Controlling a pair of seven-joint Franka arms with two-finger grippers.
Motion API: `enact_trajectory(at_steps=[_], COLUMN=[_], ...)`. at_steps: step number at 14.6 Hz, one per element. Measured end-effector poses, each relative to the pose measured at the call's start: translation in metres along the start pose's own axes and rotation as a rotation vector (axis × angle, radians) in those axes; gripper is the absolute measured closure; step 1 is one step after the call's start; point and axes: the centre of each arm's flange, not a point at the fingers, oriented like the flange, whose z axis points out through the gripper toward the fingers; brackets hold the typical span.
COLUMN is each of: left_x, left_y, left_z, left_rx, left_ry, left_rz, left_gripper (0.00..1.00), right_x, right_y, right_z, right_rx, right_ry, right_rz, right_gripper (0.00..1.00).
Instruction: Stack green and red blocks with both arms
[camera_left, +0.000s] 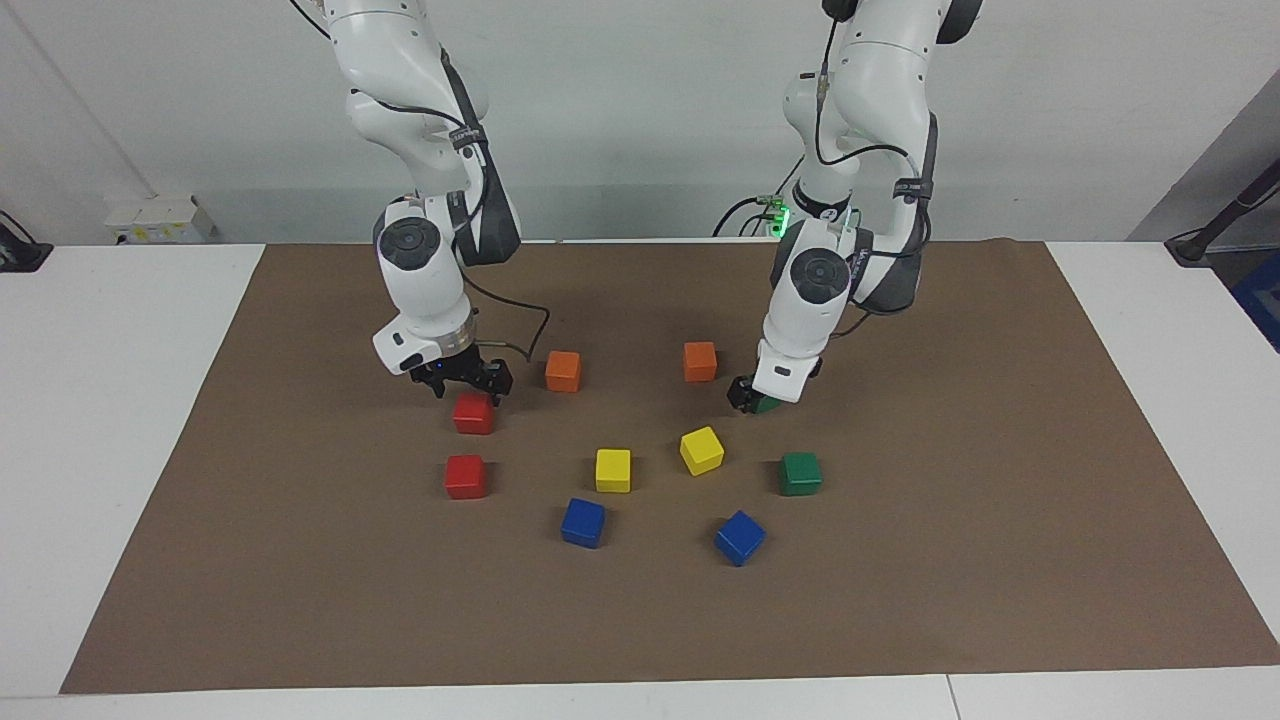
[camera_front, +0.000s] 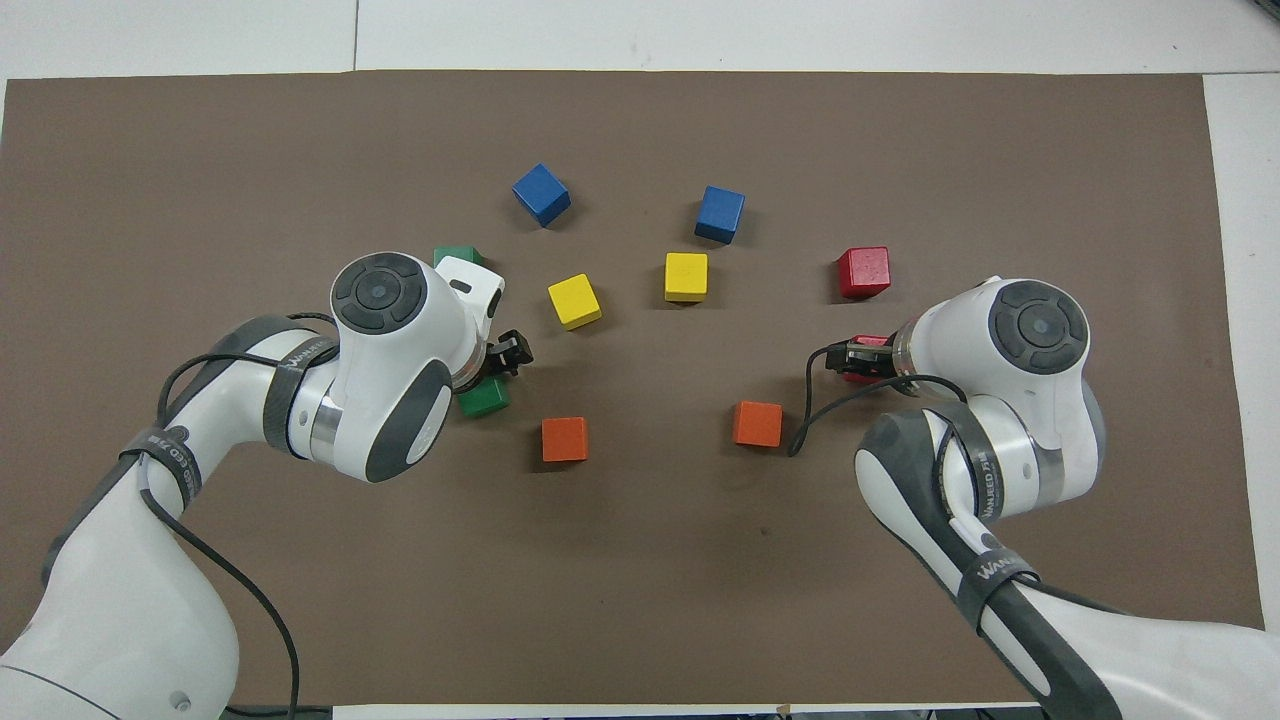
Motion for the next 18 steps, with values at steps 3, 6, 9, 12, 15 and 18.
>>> enact_trajectory(at_steps=[3, 6, 9, 12, 15, 18], left_x=[-0.001, 0.006, 0.053, 0.119, 0.152, 0.167], left_y=[-0.001, -0.007, -0.049, -0.142, -0.196, -0.212], left_z=[-0.002, -0.011, -0.051, -0.075, -0.058, -0.026], left_rx=[-0.001, -0.004, 0.003, -0.023, -0.037, -0.045], left_ry=[0.003, 0.013, 0.003, 0.031, 0.057, 0.050], left_rz=[0.000, 0.025, 0.152, 0.249, 0.305, 0.330], left_gripper=[0.30, 0.44, 0.44, 0.44, 0.44, 0.44], right_x=[-0.005, -0.006, -0.005, -0.002, -0.001, -0.001], right_y=[-0.004, -0.003, -0.001, -0.001, 0.000, 0.000], right_z=[0.006, 0.008, 0.009, 0.016, 0.021, 0.021], right_rx=[0.008, 0.012, 0.015, 0.021, 0.018, 0.019], right_ry=[0.019, 0.028, 0.037, 0.054, 0.053, 0.055], right_rz=[-0.011, -0.010, -0.006, -0.003, -0.002, 0.000], right_gripper=[0.07, 0.10, 0.20, 0.20, 0.31, 0.45])
